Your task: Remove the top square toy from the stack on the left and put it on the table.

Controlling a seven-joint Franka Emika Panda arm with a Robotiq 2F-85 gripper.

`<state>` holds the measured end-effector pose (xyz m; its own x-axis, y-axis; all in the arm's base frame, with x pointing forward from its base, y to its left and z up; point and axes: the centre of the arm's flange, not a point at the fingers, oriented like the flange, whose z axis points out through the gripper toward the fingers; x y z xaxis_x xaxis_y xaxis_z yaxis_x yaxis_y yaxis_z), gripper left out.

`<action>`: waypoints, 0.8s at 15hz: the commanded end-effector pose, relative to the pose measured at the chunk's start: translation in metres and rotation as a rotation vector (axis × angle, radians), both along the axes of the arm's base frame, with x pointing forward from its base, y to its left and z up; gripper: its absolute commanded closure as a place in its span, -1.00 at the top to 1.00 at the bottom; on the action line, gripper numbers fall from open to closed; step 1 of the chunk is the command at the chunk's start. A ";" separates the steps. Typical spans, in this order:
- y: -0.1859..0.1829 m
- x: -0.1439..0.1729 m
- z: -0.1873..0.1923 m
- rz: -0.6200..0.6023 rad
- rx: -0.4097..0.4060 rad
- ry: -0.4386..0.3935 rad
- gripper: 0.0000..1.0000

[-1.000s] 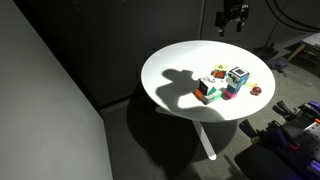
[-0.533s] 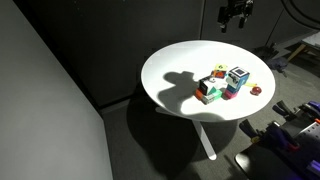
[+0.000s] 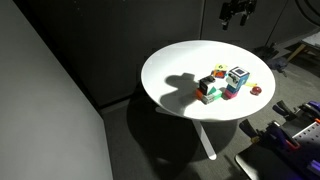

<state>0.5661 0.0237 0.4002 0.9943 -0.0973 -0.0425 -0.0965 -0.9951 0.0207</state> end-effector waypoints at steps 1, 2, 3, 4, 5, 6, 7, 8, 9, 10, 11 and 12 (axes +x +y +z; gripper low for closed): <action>-0.001 -0.016 0.006 0.016 -0.012 -0.041 1.00; 0.000 -0.003 0.001 0.001 0.001 -0.014 1.00; 0.000 -0.004 0.002 0.001 0.001 -0.018 1.00; 0.000 -0.005 0.002 0.002 0.002 -0.019 1.00; 0.000 -0.006 0.002 0.002 0.002 -0.020 1.00; 0.001 -0.006 0.002 0.002 0.002 -0.020 1.00; 0.001 -0.006 0.002 0.002 0.002 -0.020 1.00; 0.001 -0.006 0.002 0.002 0.002 -0.020 1.00; 0.001 -0.006 0.002 0.002 0.002 -0.020 1.00; 0.001 -0.006 0.002 0.002 0.002 -0.020 1.00; 0.001 -0.006 0.002 0.002 0.002 -0.020 1.00; 0.001 -0.006 0.002 0.002 0.002 -0.020 1.00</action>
<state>0.5603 0.0242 0.4026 0.9952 -0.0955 -0.0226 -0.0951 -0.9953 0.0172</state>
